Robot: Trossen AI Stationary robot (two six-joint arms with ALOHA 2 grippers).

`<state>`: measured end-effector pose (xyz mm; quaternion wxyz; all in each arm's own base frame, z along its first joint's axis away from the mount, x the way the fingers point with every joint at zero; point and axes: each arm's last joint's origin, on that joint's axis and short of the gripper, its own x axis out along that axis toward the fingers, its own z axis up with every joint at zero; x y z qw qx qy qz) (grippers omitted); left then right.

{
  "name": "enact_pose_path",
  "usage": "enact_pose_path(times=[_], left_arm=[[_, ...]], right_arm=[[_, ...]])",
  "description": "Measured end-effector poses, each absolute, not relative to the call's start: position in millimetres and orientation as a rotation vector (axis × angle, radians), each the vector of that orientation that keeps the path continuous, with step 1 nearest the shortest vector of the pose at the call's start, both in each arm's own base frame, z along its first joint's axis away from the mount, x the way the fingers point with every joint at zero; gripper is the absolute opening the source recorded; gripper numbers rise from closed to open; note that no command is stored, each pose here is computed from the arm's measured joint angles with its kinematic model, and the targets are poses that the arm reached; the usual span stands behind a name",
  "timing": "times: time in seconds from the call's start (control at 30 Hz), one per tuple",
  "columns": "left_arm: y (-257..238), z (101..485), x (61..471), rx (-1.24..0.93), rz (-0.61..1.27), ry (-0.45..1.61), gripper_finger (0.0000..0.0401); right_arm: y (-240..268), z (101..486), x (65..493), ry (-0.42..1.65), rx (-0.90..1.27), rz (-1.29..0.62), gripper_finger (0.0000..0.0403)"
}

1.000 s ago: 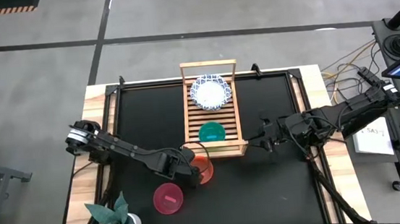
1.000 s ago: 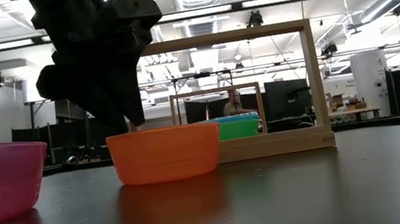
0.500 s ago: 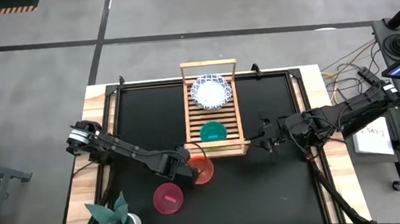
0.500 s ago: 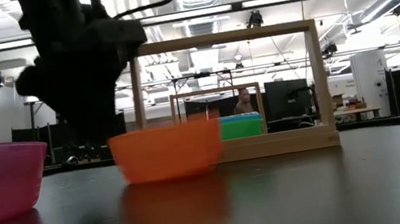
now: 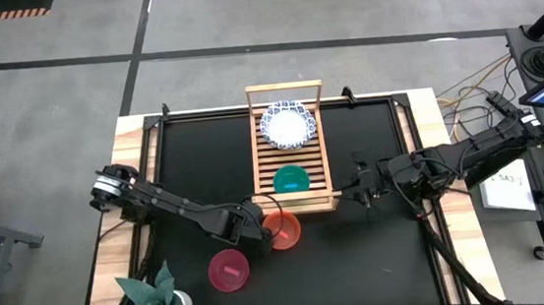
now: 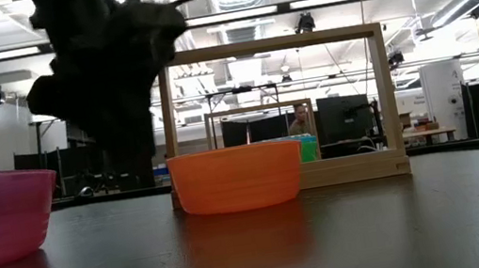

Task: Place and stack bowls onto a shelf
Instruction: Stack the orange bowl on top of the blue bowl on the shelf

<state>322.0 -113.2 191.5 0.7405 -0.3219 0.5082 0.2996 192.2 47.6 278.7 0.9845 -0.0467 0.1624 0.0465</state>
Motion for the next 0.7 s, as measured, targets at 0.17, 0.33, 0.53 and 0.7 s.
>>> enact_pose_path(times=[0.17,0.33,0.53,0.7], left_arm=[[-114.9,192.8,327.4,-0.767,0.664,1.059,0.0132],[-117.0,180.9,332.3,-0.78,0.677,1.065,0.0132],[-117.3,182.9,333.4,-0.776,0.655,1.076,0.0132],[-117.7,191.9,334.0,-0.799,0.635,1.061,0.0132]], right_arm=[[47.6,278.7,192.2,0.327,-0.094,0.094,0.0061],[47.5,278.6,192.2,0.327,-0.093,0.093,0.0061],[47.5,278.5,192.2,0.327,-0.093,0.093,0.0061],[47.5,278.6,192.2,0.327,-0.093,0.093,0.0061]])
